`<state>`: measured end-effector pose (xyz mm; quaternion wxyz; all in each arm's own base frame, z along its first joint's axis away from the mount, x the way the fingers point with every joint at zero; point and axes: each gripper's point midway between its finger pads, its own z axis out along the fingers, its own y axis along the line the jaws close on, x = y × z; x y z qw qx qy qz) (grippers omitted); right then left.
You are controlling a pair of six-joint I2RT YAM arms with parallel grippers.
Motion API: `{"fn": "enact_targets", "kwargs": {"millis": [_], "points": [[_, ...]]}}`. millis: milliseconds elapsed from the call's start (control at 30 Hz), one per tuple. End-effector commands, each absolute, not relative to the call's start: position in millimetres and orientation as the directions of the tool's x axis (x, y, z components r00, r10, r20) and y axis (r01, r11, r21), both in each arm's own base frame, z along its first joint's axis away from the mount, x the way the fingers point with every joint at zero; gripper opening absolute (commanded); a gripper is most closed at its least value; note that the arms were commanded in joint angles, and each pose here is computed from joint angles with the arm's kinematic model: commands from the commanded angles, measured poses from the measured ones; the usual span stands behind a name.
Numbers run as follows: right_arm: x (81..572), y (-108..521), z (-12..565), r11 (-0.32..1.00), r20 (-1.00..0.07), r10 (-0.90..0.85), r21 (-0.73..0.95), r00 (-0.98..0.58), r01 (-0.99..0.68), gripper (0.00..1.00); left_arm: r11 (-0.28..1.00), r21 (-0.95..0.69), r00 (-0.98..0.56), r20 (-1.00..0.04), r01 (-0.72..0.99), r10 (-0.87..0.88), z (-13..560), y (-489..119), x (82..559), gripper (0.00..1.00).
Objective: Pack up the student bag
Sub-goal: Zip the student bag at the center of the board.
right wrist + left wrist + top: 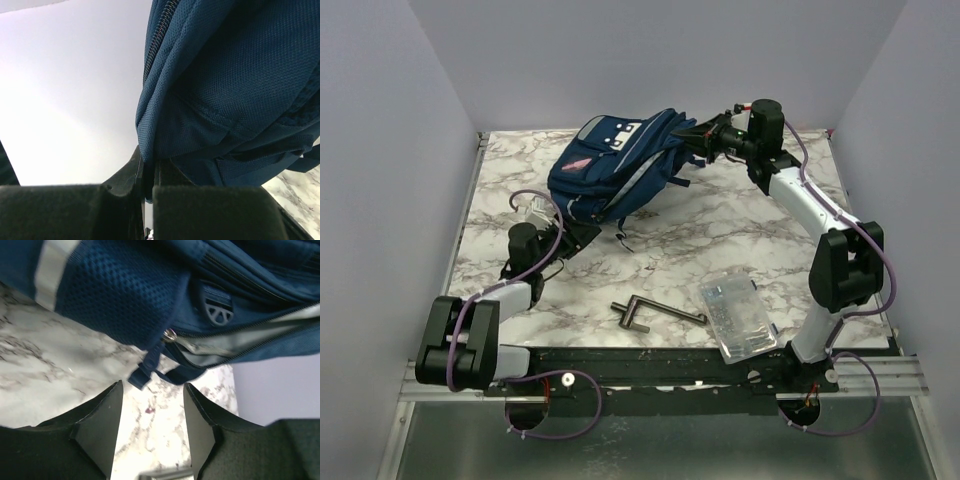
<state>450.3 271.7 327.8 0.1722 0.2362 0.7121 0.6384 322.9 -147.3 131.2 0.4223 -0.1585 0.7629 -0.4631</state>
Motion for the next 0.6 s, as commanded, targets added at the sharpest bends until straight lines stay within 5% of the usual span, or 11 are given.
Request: {"fn": "enact_targets", "kwargs": {"millis": [0, 200, 567], "points": [[438.6, 264.5, 425.9, -0.047, -0.078, 0.529, 0.992, -0.845, -0.121, 0.00, 0.583, -0.768, -0.438, -0.635, 0.266, -0.637, 148.8, -139.7, 352.6, 0.51], [440.3, 264.1, 429.4, -0.050, -0.078, 0.528, 0.991, -0.846, -0.122, 0.00, 0.563, -0.753, -0.493, -0.653, 0.341, -0.575, 148.2, -166.4, 359.1, 0.42], [438.5, 265.0, 430.8, -0.045, -0.087, 0.520, 0.991, -0.850, -0.129, 0.00, 0.609, -0.707, -0.470, -0.701, 0.360, -0.536, 139.2, -169.0, 371.3, 0.45]]}}
